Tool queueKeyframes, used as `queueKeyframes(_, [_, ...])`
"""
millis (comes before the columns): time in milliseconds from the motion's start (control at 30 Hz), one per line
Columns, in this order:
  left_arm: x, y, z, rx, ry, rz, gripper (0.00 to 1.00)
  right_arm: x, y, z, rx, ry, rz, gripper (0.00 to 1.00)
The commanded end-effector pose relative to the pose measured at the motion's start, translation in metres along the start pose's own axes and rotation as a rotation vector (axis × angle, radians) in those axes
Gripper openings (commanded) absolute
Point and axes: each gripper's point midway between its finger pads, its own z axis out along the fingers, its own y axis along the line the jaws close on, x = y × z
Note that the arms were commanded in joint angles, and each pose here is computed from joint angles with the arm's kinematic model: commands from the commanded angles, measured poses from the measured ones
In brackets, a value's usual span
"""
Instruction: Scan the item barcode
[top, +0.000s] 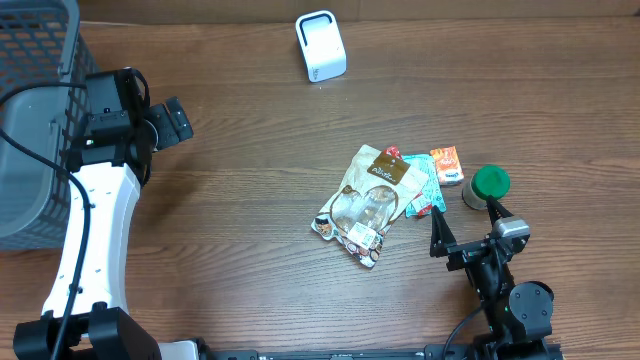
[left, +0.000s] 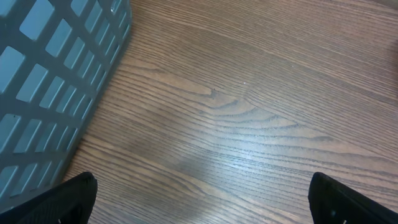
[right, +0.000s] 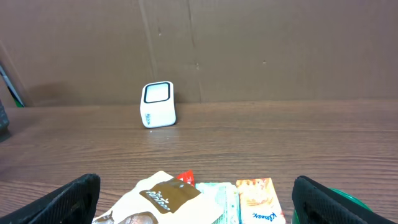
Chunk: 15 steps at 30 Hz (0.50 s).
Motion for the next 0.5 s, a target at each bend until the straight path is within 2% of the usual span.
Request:
queueKeyframes(0, [-0.005, 0.001, -0.003, -0.007, -0.018, -0.003, 1.00, 0.002, -0.002, 0.000, 0.009, -0.002, -0.003, 1.00])
queueKeyframes(300, [-0.004, 0.001, -0.001, -0.007, -0.010, -0.003, 1.00, 0.002, -0.002, 0.000, 0.009, -0.002, -0.003, 1.00])
queueKeyframes(467, [-0.014, -0.004, -0.031, 0.018, -0.077, -0.002, 1.00, 0.002, -0.002, 0.000, 0.009, -0.002, -0.003, 1.00])
